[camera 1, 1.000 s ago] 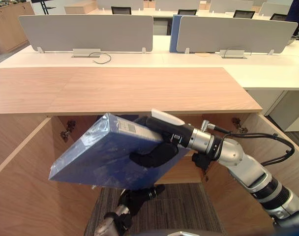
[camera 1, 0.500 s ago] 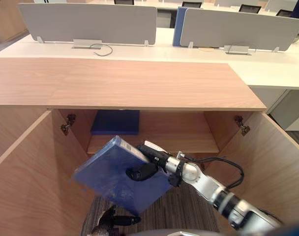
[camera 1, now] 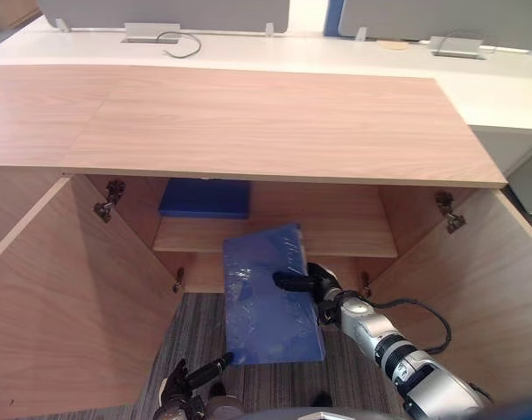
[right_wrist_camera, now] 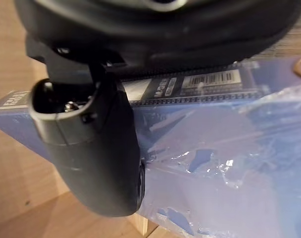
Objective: Walk over to the cabinet, pick up the folder, carry it to the office cabinet, place the folder inside the office cabinet, then close the office cabinet door
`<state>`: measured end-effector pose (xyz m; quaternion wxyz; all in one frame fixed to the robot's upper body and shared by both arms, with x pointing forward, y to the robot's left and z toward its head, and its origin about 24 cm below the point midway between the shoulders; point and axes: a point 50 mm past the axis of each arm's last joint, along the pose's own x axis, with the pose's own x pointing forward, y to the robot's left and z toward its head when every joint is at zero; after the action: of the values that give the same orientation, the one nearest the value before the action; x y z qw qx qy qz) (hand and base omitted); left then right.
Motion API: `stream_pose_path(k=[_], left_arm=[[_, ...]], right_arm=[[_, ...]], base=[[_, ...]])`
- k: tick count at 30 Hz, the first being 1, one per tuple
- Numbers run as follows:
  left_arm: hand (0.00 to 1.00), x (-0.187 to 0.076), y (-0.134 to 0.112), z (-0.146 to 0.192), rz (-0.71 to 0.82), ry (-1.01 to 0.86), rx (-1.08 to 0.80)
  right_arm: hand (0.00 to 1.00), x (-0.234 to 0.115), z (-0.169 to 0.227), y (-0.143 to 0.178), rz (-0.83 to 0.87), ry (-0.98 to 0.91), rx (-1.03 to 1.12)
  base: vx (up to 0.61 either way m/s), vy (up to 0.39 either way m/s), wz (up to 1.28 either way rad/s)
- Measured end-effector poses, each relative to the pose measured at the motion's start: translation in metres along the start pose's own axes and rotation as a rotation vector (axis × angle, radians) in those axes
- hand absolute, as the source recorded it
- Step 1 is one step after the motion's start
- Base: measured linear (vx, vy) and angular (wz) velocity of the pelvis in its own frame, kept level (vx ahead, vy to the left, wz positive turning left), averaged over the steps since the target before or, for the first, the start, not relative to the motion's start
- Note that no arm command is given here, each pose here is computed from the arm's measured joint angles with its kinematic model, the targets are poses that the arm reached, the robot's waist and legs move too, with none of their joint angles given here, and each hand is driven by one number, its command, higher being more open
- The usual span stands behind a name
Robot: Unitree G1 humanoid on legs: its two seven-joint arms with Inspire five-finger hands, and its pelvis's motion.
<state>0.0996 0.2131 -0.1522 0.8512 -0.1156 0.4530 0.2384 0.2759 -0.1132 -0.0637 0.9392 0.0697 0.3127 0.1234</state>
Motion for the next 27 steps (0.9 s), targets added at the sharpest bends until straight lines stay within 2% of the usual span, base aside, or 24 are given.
stream_pose_path(k=[3, 5, 7, 9, 11, 15, 21, 27], left_arm=[[1.0, 0.002, -0.008, 0.023, -0.023, -0.107, -0.064], [1.0, 0.004, -0.017, 0.041, -0.036, -0.167, -0.032], [1.0, 0.004, -0.02, 0.039, 0.002, -0.151, -0.05], [1.0, 0.003, -0.018, 0.026, 0.036, -0.094, -0.065], [1.0, 0.002, -0.009, 0.014, 0.09, -0.038, -0.112], [1.0, 0.001, 0.001, -0.002, 0.142, 0.06, -0.145], [1.0, 0.003, -0.001, 0.009, 0.138, 0.029, -0.21], [1.0, 0.004, 0.009, 0.018, 0.228, 0.022, -0.444]], right_arm=[[0.0, 0.0, 0.013, -0.013, -0.05, -0.053, 0.187], [0.0, 0.0, 0.044, -0.024, -0.074, -0.19, 0.514], [0.0, -0.015, 0.109, -0.025, 0.002, -0.557, 0.917], [0.0, -0.035, 0.154, -0.024, 0.107, -0.792, 1.067], [0.0, -0.06, 0.19, -0.026, 0.155, -0.977, 1.089], [0.0, -0.073, 0.202, -0.023, 0.183, -1.04, 1.116], [0.0, -0.092, 0.22, -0.032, 0.184, -1.129, 1.122], [0.0, -0.1, 0.268, -0.042, 0.151, -1.169, 1.147]], base=[[0.05, 0.035, 0.35], [-0.02, 0.099, 0.49], [-0.07, 0.093, 0.22], [-0.08, 0.079, 0.26], [-0.12, 0.106, 0.18], [-0.13, 0.105, -0.08], [-0.11, 0.109, 0.04], [-0.07, 0.067, 0.04]])
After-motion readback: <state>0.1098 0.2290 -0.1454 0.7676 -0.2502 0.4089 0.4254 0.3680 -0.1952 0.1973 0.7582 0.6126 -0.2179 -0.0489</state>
